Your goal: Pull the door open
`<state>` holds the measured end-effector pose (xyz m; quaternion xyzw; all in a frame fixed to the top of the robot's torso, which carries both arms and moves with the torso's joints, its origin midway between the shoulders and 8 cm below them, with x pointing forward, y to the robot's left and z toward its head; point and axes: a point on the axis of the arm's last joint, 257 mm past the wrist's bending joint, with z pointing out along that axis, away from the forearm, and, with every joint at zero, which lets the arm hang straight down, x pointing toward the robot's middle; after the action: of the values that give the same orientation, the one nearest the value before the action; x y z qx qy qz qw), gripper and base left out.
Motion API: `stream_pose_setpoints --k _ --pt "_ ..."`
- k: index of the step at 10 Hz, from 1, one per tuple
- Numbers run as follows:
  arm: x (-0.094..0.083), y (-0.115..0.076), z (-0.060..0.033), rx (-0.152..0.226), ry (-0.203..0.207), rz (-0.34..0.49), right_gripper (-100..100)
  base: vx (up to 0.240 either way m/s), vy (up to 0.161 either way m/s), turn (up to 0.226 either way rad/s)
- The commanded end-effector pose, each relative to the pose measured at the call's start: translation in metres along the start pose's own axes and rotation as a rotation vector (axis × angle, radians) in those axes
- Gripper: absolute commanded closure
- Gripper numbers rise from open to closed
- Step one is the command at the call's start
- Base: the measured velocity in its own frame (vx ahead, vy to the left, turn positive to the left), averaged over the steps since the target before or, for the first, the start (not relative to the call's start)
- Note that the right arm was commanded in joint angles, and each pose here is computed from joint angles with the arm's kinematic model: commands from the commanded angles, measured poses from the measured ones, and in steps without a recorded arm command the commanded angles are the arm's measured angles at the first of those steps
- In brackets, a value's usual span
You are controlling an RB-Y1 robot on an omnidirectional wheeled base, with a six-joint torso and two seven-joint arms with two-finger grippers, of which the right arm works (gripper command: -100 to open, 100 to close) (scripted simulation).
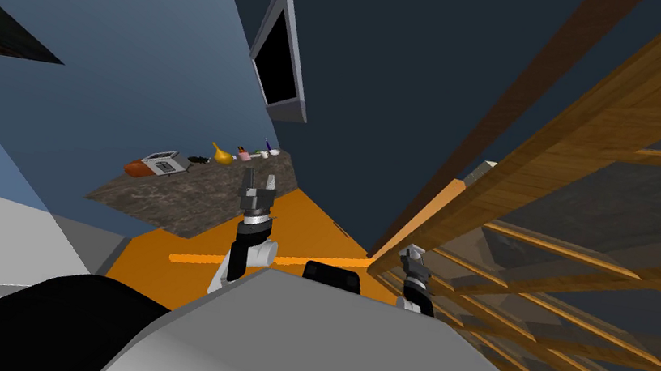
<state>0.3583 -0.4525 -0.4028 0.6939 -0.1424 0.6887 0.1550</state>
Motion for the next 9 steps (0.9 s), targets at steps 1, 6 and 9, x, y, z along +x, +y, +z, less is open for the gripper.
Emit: stream_pose_setpoints --k 1,6,9 --pt "0.001 -0.002 0.0006 0.002 0.005 0.003 100 -0.008 0.004 -0.002" --pt "0.002 -0.011 -0.0057 0.071 0.005 0.007 100 -0.150 -0.019 0.071" --pt "0.003 -0.022 -0.0122 0.138 0.006 0.015 100 -0.259 -0.011 0.107"
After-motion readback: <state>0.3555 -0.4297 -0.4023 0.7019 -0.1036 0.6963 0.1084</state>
